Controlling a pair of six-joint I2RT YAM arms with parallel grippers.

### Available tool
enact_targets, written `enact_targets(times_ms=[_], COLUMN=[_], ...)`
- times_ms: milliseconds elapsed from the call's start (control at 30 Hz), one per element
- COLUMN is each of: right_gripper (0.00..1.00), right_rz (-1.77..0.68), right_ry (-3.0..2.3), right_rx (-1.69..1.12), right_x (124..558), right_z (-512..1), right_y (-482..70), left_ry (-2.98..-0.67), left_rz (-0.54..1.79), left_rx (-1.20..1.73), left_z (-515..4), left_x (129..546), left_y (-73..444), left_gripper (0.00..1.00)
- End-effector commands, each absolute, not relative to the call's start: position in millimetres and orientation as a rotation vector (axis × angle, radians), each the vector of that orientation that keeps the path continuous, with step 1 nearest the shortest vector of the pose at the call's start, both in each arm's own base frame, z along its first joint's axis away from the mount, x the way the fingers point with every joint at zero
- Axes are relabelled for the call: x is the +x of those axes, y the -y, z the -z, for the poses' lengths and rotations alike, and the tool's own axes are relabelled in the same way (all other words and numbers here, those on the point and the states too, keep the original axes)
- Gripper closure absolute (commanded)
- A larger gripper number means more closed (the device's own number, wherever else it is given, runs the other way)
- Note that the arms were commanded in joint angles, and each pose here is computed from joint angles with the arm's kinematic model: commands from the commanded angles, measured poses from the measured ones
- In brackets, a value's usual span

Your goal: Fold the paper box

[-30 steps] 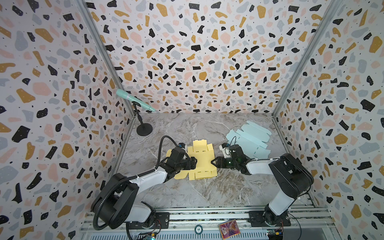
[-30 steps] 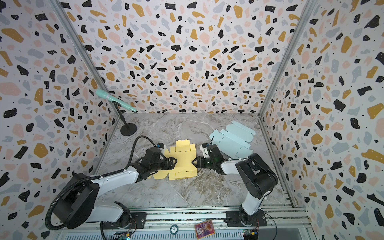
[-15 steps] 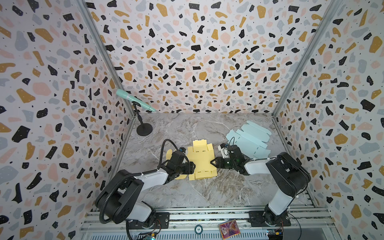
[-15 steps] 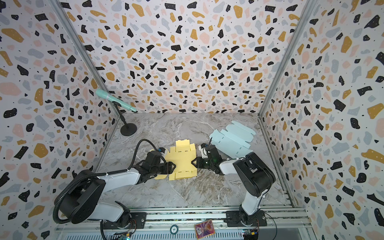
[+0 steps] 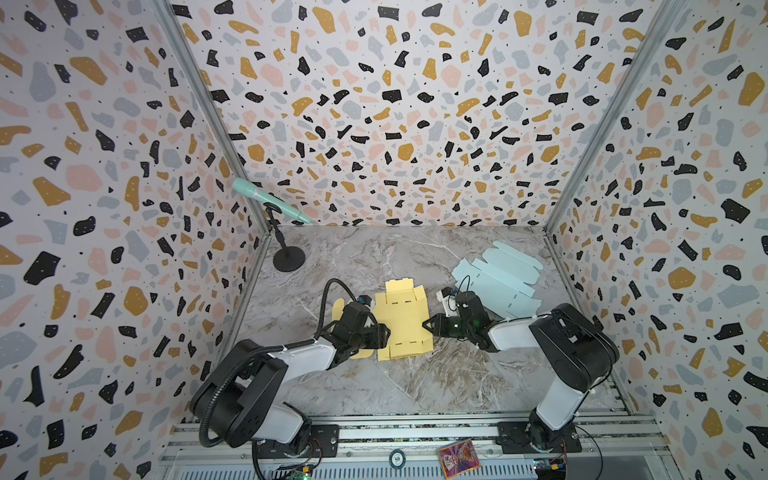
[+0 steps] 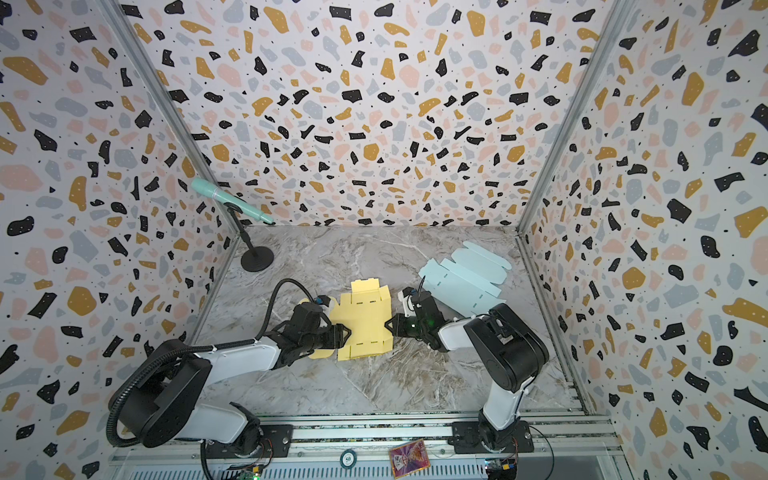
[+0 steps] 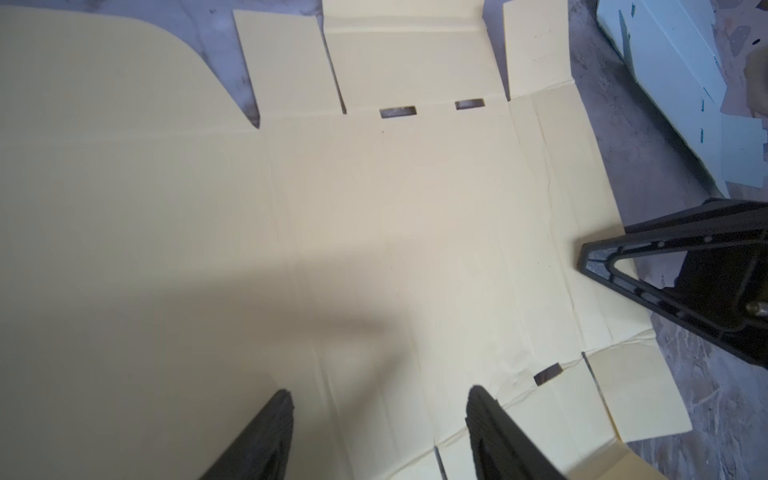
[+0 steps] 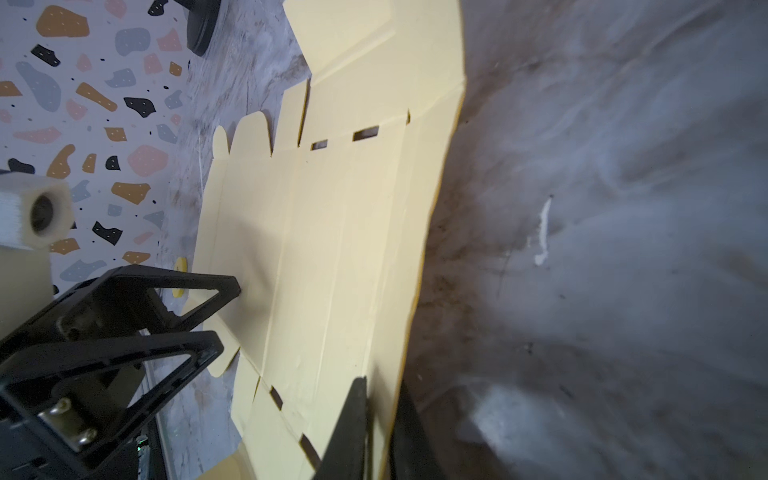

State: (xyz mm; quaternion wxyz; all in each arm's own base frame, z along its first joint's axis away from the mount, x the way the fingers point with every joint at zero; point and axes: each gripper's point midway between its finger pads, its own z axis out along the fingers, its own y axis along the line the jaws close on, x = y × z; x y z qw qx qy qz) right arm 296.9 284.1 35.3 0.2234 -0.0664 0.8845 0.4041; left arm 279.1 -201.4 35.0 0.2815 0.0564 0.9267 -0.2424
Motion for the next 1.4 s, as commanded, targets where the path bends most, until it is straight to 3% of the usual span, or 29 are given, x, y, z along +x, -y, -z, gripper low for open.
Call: enact_targets(times_ms=[0,233,333,500,667,1067,1367], right_gripper=[0.89,0.94,0.95,0.98,1.0,1.0,1.0], right_rz=[-1.096,-0.988,-0.846,-0.631,-0.569,-0.448,-0.401], right_ry=[-2.423,-2.441,-2.47,-2.512,-2.496,-2.404,-2.341], right_rx=[-0.182,-0.248,-0.361,-0.565,-0.662,-0.827,-0.889], right_x=[298,302,305,309,306,305,305], right_z=[-42,-52,-59,-75,-86,-97,-105], right_y=[-280,-253,-239,-225,-222,-229,-236], left_ry=[-2.449,-2.362,-2.334,-2.281,-2.249,-2.212,-2.239], left_rz=[0.681,0.721,0.761,0.814,0.846,0.874,0.882], left_rx=[0.142,0.147,0.167,0.183,0.194,0.138,0.122], left_z=[-47,-87,-102,-127,-145,-155,-137], left_x=[278,282,283,293,320,396,414], left_y=[201,204,210,222,241,284,298], left_gripper=[0.32,0.33,0.45,0.79,0.96,1.0,1.0])
